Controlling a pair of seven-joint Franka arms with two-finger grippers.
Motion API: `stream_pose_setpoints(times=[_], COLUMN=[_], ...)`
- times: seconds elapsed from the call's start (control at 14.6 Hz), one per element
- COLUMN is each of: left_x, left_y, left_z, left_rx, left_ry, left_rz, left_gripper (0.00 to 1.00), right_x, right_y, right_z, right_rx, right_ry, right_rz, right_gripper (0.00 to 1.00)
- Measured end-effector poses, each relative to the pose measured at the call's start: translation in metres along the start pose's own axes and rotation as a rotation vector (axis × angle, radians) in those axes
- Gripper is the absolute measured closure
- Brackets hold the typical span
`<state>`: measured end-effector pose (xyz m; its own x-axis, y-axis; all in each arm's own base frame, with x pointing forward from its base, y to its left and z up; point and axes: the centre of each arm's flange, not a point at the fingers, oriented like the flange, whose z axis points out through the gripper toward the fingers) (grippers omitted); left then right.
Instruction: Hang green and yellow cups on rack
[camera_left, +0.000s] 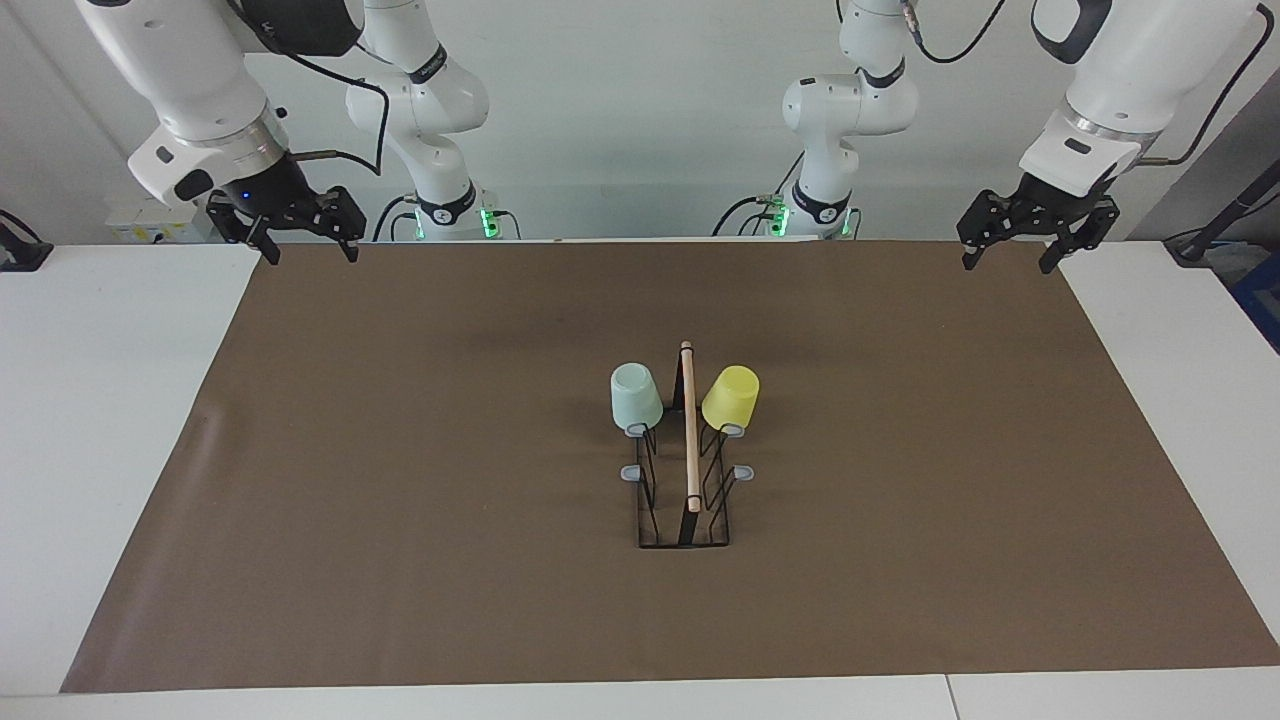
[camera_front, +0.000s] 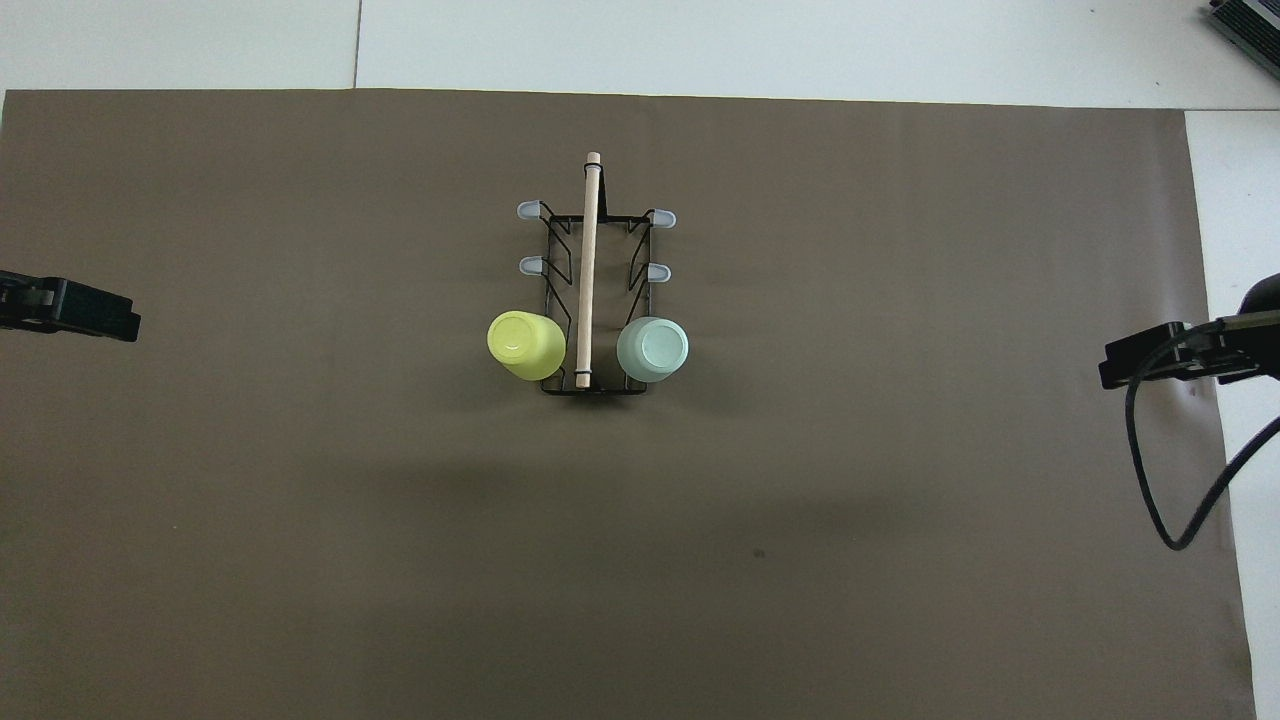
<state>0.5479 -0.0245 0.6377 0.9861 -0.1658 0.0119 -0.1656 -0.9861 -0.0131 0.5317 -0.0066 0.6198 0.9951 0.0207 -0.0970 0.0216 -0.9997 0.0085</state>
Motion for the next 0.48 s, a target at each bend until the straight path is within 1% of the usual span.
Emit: stream_pose_setpoints(times=[0.21,0.27,0.34,0.48], left_x=[0.0,0.0,0.0,0.0], left_y=[0.0,0.0,0.0,0.003], left_z=[0.0,0.0,0.0,0.0], left_rx=[0.0,0.0,0.0,-0.001], left_ry=[-0.001,0.0,0.0,0.0], left_rz=[0.0,0.0,0.001,0.004], left_gripper=[0.0,0.0,0.0,0.0], right_x=[0.001,0.003,0.004,0.001], right_y=[0.0,-0.003,-0.01,-0.039], right_z=[0.002,0.006,0.012,0.023], right_rx=[0.002,0.005,0.007,0.005], right_ry=[0.005,0.024,0.038,0.047], right_rz=[-0.001,-0.005,-0.019,-0.04], right_gripper=[0.0,0.0,0.0,0.0])
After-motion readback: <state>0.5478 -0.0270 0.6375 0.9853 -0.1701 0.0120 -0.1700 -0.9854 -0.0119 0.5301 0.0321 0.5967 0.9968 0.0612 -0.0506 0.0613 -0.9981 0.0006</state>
